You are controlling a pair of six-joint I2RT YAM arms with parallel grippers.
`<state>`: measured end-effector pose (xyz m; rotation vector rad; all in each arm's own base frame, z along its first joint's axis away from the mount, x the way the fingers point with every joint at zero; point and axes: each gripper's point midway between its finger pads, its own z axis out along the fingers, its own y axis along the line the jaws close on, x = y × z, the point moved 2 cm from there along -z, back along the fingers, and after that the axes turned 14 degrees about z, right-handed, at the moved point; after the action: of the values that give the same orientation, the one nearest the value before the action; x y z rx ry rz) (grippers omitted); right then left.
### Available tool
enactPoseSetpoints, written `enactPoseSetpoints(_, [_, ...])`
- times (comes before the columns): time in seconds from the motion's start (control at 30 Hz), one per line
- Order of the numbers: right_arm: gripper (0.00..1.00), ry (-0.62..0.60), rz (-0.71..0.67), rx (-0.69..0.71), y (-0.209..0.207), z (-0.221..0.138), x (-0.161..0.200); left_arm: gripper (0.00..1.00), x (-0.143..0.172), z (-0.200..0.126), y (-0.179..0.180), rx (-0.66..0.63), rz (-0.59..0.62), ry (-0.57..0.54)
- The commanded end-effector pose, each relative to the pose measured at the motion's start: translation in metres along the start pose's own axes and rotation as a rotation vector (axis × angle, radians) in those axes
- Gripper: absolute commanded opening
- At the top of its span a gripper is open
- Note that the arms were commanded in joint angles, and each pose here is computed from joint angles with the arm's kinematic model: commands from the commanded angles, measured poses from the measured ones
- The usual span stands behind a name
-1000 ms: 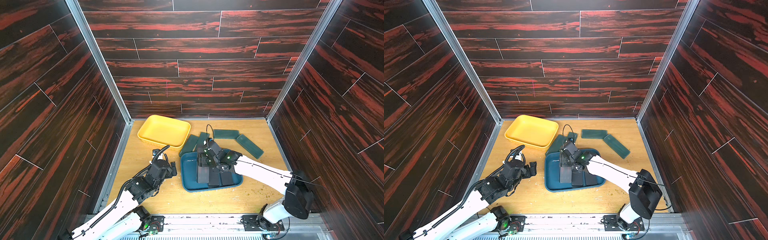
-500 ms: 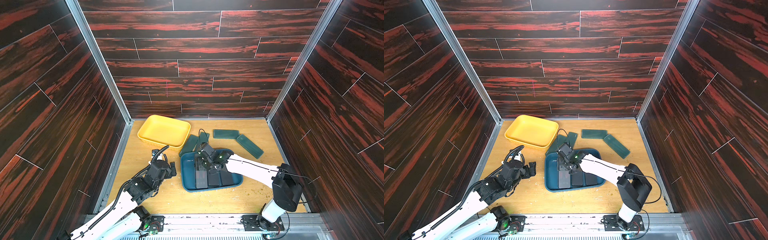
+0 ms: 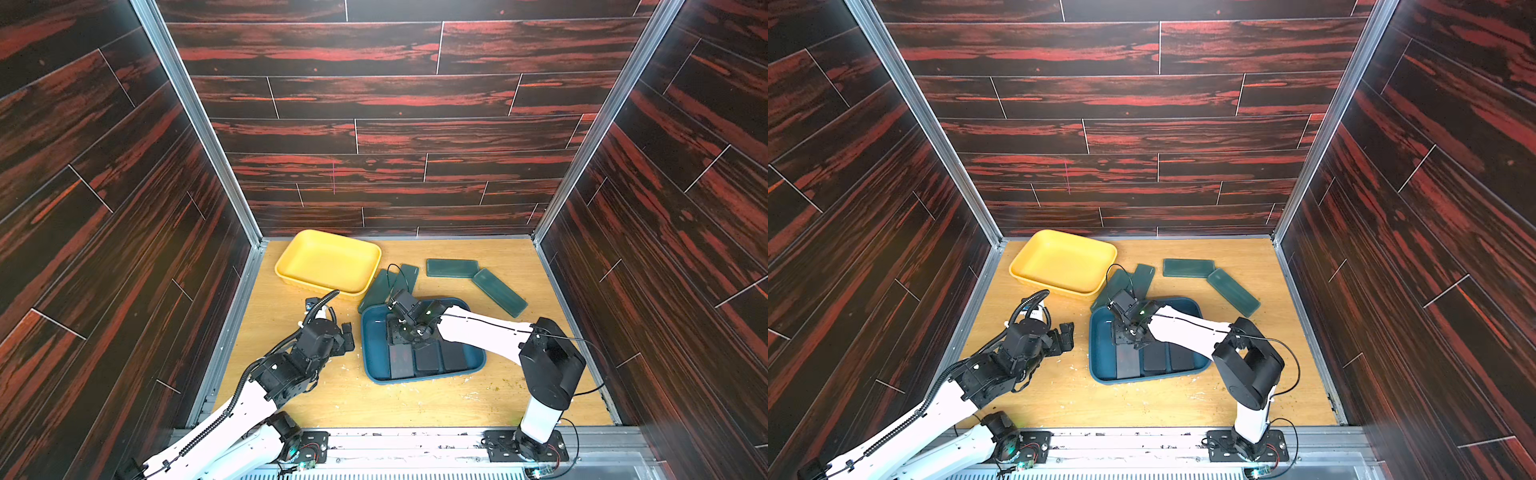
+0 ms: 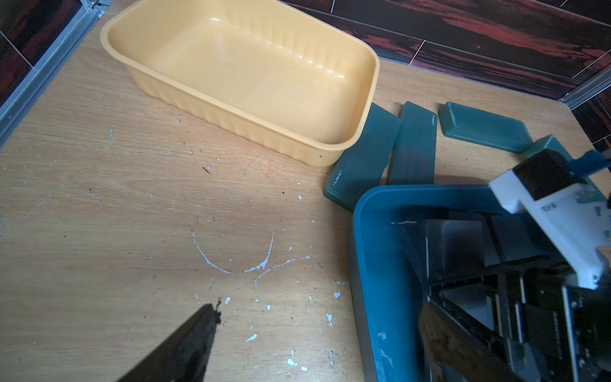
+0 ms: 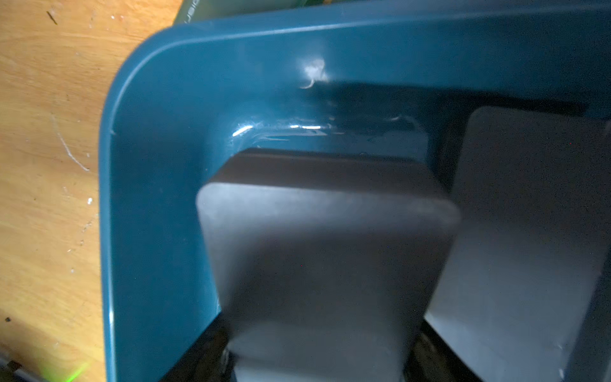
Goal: Place the pencil cases by color into the storage box
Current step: Place the pencil case at the storage box.
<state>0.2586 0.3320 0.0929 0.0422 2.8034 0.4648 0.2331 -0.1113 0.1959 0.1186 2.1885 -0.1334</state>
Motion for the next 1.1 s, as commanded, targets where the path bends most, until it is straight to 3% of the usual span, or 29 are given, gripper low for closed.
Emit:
enactPoseSetpoints(0.0, [0.7,0.023,-0.016,0.016,0.004,0.012,0.004,0.96,0.003,0.003,-0.001,0.001,-0.002,0.004])
enactPoseSetpoints(0.5, [0.72,0.035,-0.008,0.059,-0.006,0.032,0.009,0.96,0.004,0.004,-0.001,-0.003,-0.012,0.005])
enactPoseSetpoints(1.07, [0.82,0.018,-0.027,0.063,-0.011,0.04,0.01,0.96,0.008,0.002,0.004,-0.019,-0.031,0.009])
